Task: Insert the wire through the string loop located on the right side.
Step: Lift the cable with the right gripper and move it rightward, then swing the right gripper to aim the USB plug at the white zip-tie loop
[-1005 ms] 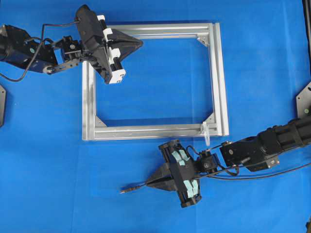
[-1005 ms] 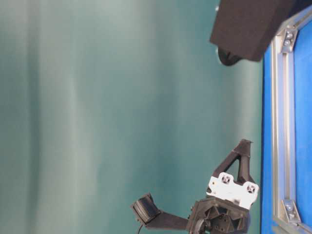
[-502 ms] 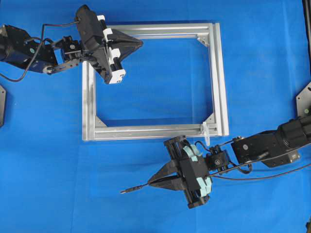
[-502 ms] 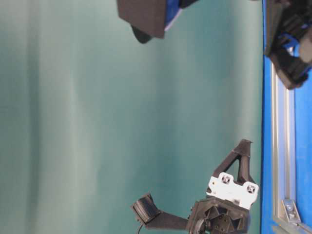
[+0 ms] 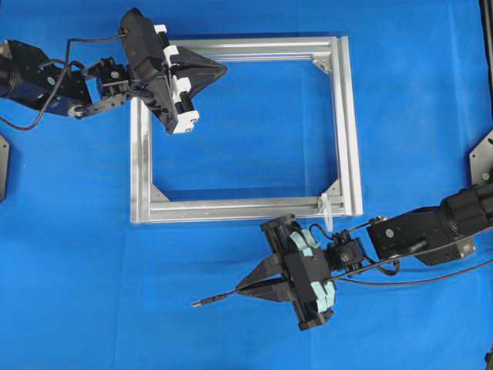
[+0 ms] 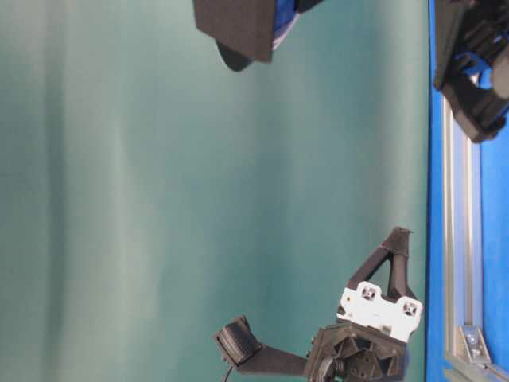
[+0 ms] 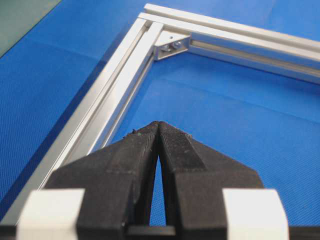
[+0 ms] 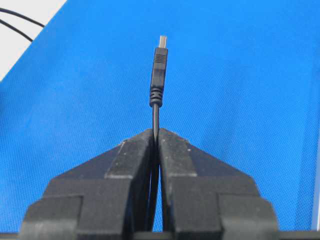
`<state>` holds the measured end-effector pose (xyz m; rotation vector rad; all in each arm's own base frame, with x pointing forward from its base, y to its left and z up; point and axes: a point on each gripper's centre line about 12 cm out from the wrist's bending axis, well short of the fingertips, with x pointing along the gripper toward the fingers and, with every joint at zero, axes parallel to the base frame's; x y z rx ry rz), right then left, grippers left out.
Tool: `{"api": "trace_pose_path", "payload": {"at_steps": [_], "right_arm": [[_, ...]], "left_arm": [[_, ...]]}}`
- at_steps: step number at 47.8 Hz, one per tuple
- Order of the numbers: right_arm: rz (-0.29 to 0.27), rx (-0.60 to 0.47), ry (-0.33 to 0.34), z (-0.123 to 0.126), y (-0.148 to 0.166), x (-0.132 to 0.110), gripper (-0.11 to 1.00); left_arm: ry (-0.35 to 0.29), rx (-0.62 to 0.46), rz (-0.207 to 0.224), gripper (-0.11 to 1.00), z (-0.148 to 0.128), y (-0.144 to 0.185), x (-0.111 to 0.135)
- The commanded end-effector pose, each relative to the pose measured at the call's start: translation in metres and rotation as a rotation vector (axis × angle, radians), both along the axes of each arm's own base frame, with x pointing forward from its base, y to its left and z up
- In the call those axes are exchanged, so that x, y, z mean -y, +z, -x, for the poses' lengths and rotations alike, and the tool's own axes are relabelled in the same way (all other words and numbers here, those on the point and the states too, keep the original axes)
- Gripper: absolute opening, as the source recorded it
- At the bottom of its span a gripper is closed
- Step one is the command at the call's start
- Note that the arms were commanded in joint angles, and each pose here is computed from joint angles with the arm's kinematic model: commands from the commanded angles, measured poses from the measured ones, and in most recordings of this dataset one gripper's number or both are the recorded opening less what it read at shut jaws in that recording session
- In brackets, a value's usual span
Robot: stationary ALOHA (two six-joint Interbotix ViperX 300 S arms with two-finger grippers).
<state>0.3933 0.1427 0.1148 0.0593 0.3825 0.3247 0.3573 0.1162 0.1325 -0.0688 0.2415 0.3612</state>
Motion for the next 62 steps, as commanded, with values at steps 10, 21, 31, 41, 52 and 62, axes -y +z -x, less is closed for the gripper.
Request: {"api": "trace_pose_path", "payload": {"at_steps": [10,21,31,41,52,62], "right_arm": [[-0.019,0.042,-0.003,-0.002,0.018,0.0,-0.02],[-0.032,0.008,-0.028,0.021,0.02,0.009,-0.02],[-0.05,-0.022,-0.053,0.065,0.025,0.024,-0.02],[-0.068,-0.053,-0.08,0.113,0.025,0.041,-0.02],[-0.079,-0.061,-0.095,0.156,0.025,0.058,-0.02],[-0.079,-0.079,-0.092,0.183,0.025,0.068,-0.02]], "left_arm": [[-0.006,0.039,-0.015,0.0,-0.001,0.014,0.001],[-0.007,0.036,-0.014,0.0,0.002,0.014,0.003],[-0.009,0.037,-0.015,0.0,0.008,0.016,0.005],[-0.009,0.04,-0.016,0.0,0.009,0.017,0.005],[-0.014,0.048,-0.018,0.0,0.007,0.019,0.007],[-0.017,0.05,-0.019,0.0,0.007,0.02,0.008]]}}
